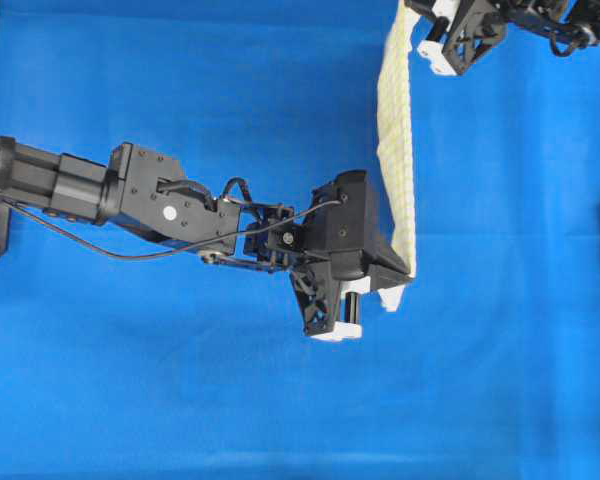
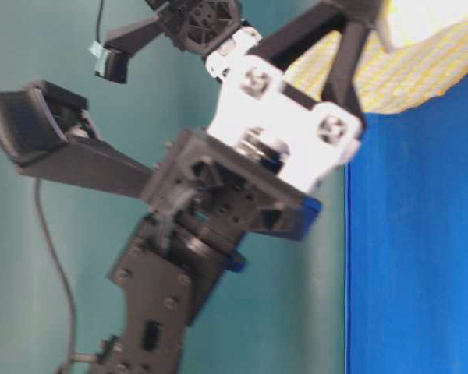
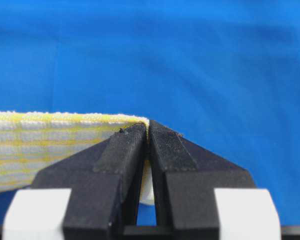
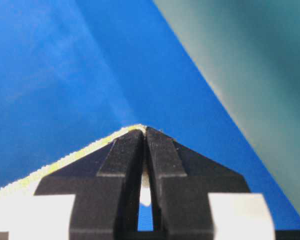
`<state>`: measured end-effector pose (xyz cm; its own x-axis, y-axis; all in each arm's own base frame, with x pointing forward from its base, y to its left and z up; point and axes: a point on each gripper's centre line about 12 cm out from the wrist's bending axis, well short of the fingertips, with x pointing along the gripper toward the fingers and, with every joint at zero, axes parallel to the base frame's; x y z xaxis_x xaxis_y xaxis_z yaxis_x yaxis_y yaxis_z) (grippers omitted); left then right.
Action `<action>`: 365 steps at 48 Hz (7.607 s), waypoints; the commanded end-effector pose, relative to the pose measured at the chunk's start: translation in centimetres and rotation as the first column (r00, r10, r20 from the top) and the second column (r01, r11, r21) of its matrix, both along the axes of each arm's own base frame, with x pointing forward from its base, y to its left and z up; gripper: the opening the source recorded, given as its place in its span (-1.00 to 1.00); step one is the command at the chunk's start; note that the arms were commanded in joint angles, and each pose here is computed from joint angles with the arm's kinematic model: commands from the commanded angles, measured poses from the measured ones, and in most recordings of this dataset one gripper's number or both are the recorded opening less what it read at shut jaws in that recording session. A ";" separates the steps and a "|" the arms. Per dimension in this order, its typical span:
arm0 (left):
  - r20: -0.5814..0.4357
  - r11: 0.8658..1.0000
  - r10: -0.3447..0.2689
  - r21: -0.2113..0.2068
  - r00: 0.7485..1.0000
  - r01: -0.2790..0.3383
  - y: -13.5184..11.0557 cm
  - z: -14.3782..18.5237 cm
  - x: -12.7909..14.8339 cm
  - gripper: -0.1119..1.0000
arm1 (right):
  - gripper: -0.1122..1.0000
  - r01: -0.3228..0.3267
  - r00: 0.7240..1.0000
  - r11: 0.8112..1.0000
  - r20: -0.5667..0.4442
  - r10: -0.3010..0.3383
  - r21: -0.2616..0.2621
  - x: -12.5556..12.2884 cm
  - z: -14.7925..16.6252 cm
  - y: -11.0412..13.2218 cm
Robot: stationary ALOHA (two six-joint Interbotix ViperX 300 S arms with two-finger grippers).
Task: Fold the yellow towel.
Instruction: 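Lift the strip and rotate it vertical, right gripper carrying its end upward, then release the vertical strip and open both grippers, then move both grippers to the strip's top end and grasp its corners, then fold the top end down over the strip's lower half with both grippers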
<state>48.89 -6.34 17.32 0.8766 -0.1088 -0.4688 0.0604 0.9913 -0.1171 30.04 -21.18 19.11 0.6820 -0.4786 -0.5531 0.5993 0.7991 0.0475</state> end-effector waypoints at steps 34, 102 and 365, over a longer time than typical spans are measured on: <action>-0.018 1.000 -0.008 -0.021 1.000 0.007 -0.4 -0.4 -4.8 -0.77 | -0.77 -0.103 0.994 0.994 0.027 0.104 -0.031 8.2 -0.1 -0.6; -0.107 0.988 0.146 -0.028 0.983 -0.150 6.4 3.7 -16.0 0.52 | 0.41 -0.087 0.993 0.996 0.071 0.089 -0.036 1.7 4.2 3.2; -0.115 0.979 0.106 -0.160 0.988 -0.123 1.4 -4.1 -10.5 -0.76 | -0.70 -0.341 0.939 0.885 0.074 0.336 0.316 2.8 -6.4 22.7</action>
